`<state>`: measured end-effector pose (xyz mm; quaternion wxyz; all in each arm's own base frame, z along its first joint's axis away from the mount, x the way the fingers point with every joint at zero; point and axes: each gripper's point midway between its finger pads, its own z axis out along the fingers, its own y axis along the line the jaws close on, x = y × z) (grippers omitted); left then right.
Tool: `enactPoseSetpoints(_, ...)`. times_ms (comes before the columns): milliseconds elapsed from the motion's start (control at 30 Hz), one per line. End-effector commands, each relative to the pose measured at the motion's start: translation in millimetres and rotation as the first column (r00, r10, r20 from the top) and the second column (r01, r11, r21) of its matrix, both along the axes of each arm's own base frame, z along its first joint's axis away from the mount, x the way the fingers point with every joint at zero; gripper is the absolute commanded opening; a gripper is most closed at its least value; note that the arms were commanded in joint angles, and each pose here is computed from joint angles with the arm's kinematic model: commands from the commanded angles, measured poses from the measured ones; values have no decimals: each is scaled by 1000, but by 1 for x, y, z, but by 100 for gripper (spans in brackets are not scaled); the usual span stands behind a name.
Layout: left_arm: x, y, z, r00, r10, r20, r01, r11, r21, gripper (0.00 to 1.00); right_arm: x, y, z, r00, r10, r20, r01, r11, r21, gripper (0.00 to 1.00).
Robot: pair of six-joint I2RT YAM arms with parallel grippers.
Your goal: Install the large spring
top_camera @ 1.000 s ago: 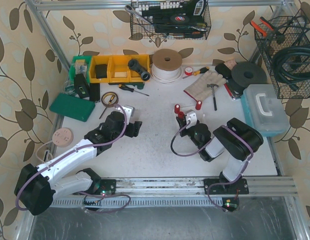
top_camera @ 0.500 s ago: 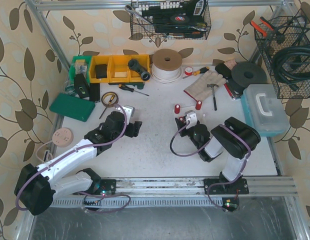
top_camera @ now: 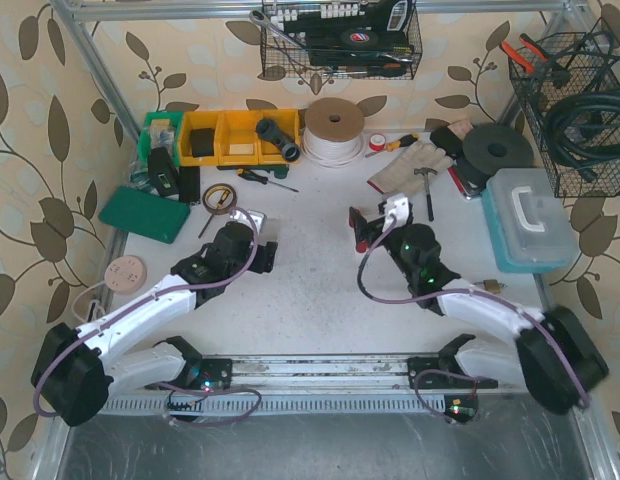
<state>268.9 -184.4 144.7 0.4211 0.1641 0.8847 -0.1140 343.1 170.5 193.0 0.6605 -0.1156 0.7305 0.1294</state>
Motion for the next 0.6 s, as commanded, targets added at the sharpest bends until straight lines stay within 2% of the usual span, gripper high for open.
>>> enactPoseSetpoints(0,13,12,13,997,73,16,-74,992,97,80,-25,-17,11,985,-21,-170,-1,992,-127,99)
enactPoseSetpoints(100,19,20,15,994,103,-23,-98,981,168,74,-45,-27,40,985,-3,-172,-22,989,-143,100)
enactPoseSetpoints(233,26,24,2,979,114,-172,-90,986,138,58,-65,-41,63,987,-10,-163,-9,993,-114,100)
enactPoseSetpoints(433,28,32,-24,936,97,-339,5,958,287,49,-78,-48,67,982,-15,-189,12,1000,-16,98)
enactPoseSetpoints(567,35,38,-47,908,107,-404,38,942,334,41,-80,-55,60,979,-48,-199,50,999,4,98)
